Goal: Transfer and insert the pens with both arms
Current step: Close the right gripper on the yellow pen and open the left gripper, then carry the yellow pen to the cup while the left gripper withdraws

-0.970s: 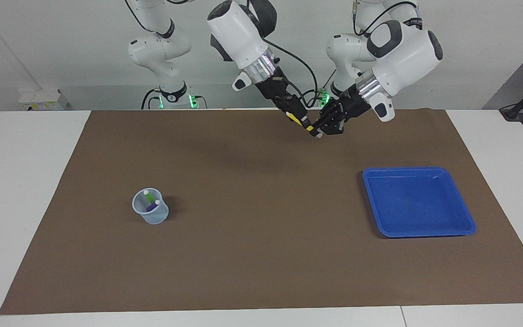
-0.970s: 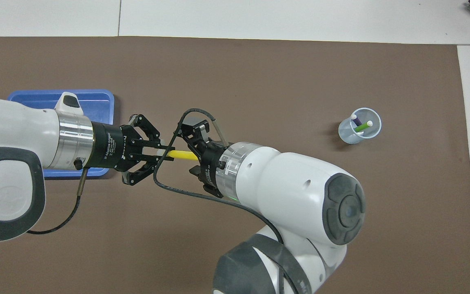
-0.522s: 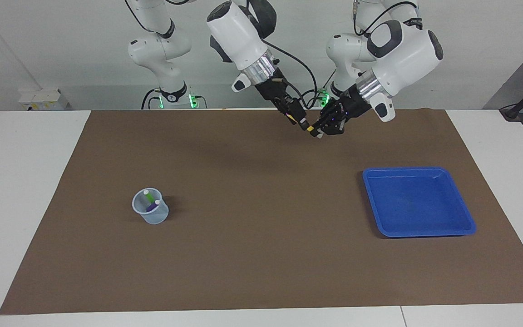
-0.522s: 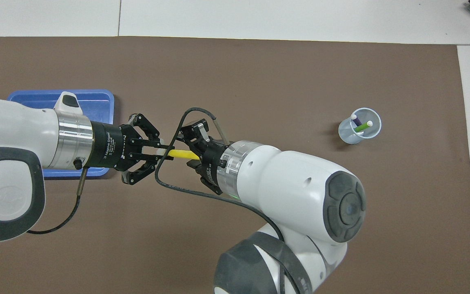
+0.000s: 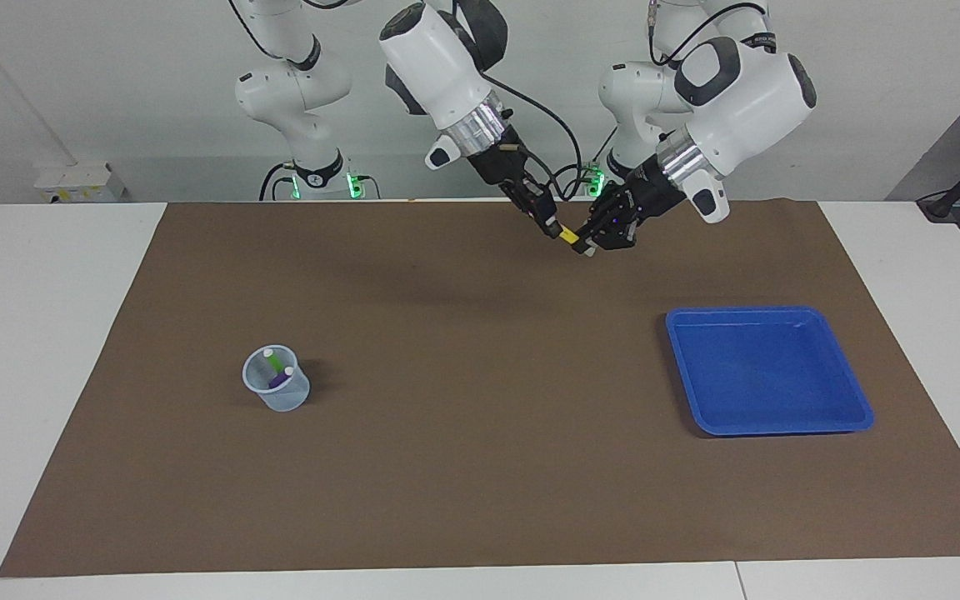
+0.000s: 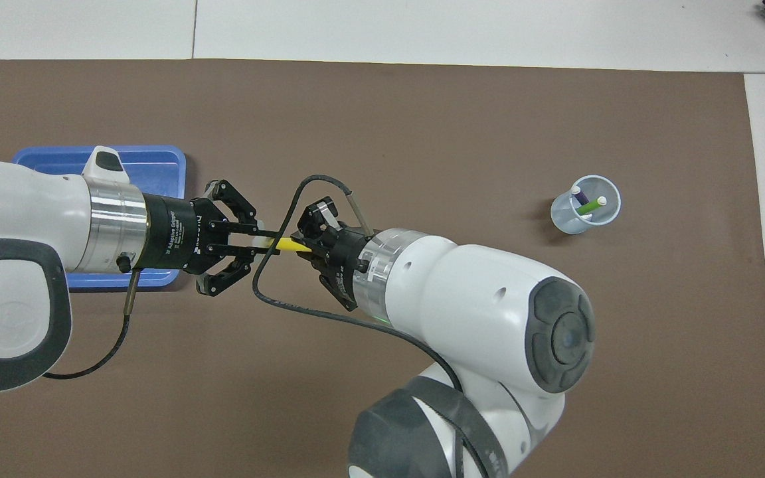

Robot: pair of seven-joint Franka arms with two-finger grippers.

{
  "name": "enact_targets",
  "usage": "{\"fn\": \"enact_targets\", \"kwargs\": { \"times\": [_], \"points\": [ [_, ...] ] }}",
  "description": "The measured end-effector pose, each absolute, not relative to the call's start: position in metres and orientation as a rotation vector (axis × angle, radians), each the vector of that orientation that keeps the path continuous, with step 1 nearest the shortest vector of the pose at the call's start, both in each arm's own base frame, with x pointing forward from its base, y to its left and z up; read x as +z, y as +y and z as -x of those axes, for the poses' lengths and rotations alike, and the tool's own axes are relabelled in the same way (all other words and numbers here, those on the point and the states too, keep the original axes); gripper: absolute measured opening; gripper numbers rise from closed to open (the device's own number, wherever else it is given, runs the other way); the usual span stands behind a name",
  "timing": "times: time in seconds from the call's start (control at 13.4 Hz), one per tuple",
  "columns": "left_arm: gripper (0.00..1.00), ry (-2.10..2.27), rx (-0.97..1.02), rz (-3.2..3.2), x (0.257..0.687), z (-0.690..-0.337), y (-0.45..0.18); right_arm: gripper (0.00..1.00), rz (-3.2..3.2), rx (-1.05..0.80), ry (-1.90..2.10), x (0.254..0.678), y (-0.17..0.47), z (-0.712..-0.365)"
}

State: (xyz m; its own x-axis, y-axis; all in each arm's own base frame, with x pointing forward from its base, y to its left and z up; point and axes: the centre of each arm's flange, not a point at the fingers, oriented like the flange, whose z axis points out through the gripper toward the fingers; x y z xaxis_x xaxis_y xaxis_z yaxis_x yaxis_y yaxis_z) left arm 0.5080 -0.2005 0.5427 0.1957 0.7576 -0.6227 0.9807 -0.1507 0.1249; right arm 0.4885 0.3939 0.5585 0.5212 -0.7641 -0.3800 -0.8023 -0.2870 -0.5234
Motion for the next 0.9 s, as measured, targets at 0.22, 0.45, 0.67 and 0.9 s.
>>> {"fn": "enact_targets", "kwargs": {
  "times": [0.22, 0.45, 0.67, 0.9],
  "points": [
    [0.23, 1.610, -0.578, -1.975, 0.543, -0.507, -0.202, 0.18, 2.093, 0.062, 1.252, 0.559, 0.393, -0.489],
    [0.59, 1.592, -0.583, -1.993, 0.543, -0.504, -0.212, 0.18, 2.109, 0.035, 1.223, 0.564, 0.382, -0.499],
    [0.93, 1.585, -0.578, -1.994, 0.546, -0.503, -0.213, 0.18, 2.181, -0.024, 1.127, 0.565, 0.377, -0.503],
    [1.00, 1.566, -0.464, -2.123, 0.557, -0.502, -0.207, 0.18, 2.357, -0.080, 0.947, 0.558, 0.359, -0.511]
  ]
}}
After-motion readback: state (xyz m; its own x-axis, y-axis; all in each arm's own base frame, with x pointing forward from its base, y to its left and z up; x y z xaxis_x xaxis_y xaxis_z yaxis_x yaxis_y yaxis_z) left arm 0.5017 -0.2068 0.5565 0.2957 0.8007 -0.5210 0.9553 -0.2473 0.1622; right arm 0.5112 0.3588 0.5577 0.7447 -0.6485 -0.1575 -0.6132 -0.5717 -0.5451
